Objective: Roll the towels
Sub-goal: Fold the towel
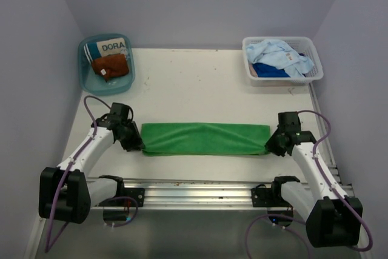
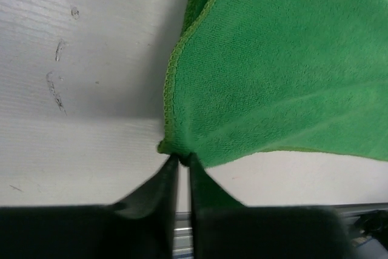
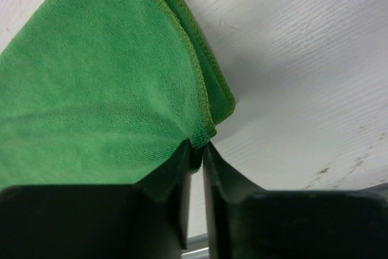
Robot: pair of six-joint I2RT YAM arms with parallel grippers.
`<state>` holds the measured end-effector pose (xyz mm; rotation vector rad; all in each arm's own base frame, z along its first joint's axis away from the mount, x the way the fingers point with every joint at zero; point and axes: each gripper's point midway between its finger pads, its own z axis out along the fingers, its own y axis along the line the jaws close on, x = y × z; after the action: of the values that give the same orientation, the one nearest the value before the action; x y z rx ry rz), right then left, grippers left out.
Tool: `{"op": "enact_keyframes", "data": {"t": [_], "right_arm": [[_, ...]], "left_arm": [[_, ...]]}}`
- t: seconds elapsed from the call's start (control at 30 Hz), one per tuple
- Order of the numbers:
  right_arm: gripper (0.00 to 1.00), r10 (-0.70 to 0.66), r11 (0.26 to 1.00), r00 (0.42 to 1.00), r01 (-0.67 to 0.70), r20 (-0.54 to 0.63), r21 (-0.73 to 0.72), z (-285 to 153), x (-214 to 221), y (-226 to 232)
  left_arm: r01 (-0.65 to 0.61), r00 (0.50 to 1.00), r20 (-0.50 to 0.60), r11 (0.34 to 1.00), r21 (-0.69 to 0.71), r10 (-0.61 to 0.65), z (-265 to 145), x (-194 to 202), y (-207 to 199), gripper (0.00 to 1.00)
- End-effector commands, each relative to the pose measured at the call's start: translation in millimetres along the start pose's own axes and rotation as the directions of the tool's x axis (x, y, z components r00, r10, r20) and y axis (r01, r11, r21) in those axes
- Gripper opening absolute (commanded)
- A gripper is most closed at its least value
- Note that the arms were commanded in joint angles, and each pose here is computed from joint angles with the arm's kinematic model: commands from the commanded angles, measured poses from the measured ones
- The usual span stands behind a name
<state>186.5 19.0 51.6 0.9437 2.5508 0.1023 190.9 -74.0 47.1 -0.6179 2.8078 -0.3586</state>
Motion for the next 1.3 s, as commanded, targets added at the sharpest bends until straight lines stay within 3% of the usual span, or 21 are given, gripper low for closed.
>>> {"op": "enact_keyframes", "data": {"t": [0.0,0.03,0.07,0.1,0.17,0.27,0.3,0.4,0.5,0.57,0.73,0.83,0.97,1.27], "right_arm": [[0.23,0.014,1.0,0.998,-0.015,0.068,0.013,-3.6,-15.9,0.1],[0.3,0.011,1.0,0.997,-0.012,0.073,0.014,-5.4,-16.9,-0.4],[0.45,0.004,1.0,0.997,-0.005,0.08,0.016,-6.9,-18.3,-1.1],[0.51,0.001,1.0,0.994,-0.002,0.105,0.015,-11.0,-23.9,-0.6],[0.6,-0.016,1.0,0.991,0.014,0.129,0.018,-14.0,-29.8,-0.5],[0.55,-0.041,0.999,0.986,0.04,0.16,0.012,-16.7,-42.5,6.1],[0.42,-0.054,0.998,0.984,0.056,0.169,-0.005,-18.6,-47.8,12.4],[0.22,-0.119,0.991,0.984,0.126,0.129,-0.047,-9.1,-52.3,30.4],[0.14,-0.178,0.982,0.982,0.182,0.068,-0.049,10.0,-51.9,39.9],[0.13,-0.201,0.979,0.979,0.202,0.033,-0.037,21.9,-50.5,40.7],[0.12,-0.213,0.977,0.977,0.213,0.017,0.004,42.6,-57.8,42.7],[0.12,-0.207,0.978,0.978,0.207,-0.007,0.042,57.8,-54.3,36.8],[0.14,-0.202,0.976,0.978,0.205,-0.049,0.076,71.8,-46.0,28.2],[0.15,-0.192,0.981,0.975,0.194,-0.115,0.003,73.4,-26.0,34.6]], "left_arm": [[-0.011,1.0,-0.001,1.0,0.025,0.011,-5.5,-4.1,-6.3,0.33],[-0.018,1.0,0.01,0.999,0.032,0.018,-7.6,-7.7,-8.8,0.44],[-0.028,0.999,0.035,0.998,0.047,0.027,-13.2,-16.2,-15.2,0.5],[-0.035,0.998,0.056,0.999,0.039,0.032,-16.5,-22.8,-16.2,0.55],[-0.048,0.992,0.119,0.997,0.055,0.041,-28.6,-43.0,-27.7,0.55],[-0.07,0.983,0.179,0.991,0.117,0.048,-35.3,-65.0,-48.3,0.54],[-0.085,0.982,0.184,0.981,0.176,0.052,-36.2,-69.5,-62.1,0.53],[-0.102,0.982,0.175,0.97,0.221,0.064,-30.4,-73.8,-83.2,0.49],[-0.148,0.982,0.146,0.97,0.192,0.121,-10.2,-59.7,-99.3,0.48],[-0.153,0.986,0.085,0.976,0.155,0.142,11.6,-44.8,-96.0,0.47],[-0.108,0.992,0.073,0.987,0.121,0.099,37.6,-44.5,-87.6,0.45],[-0.063,0.996,0.064,0.998,-0.008,0.063,53.3,-47.7,-64.3,0.45],[0.016,0.998,0.063,0.999,-0.049,-0.012,63.5,-55.9,-45.3,0.45],[0.089,0.994,0.074,0.992,-0.093,-0.082,70.5,-76.9,-16.7,0.45]]}}
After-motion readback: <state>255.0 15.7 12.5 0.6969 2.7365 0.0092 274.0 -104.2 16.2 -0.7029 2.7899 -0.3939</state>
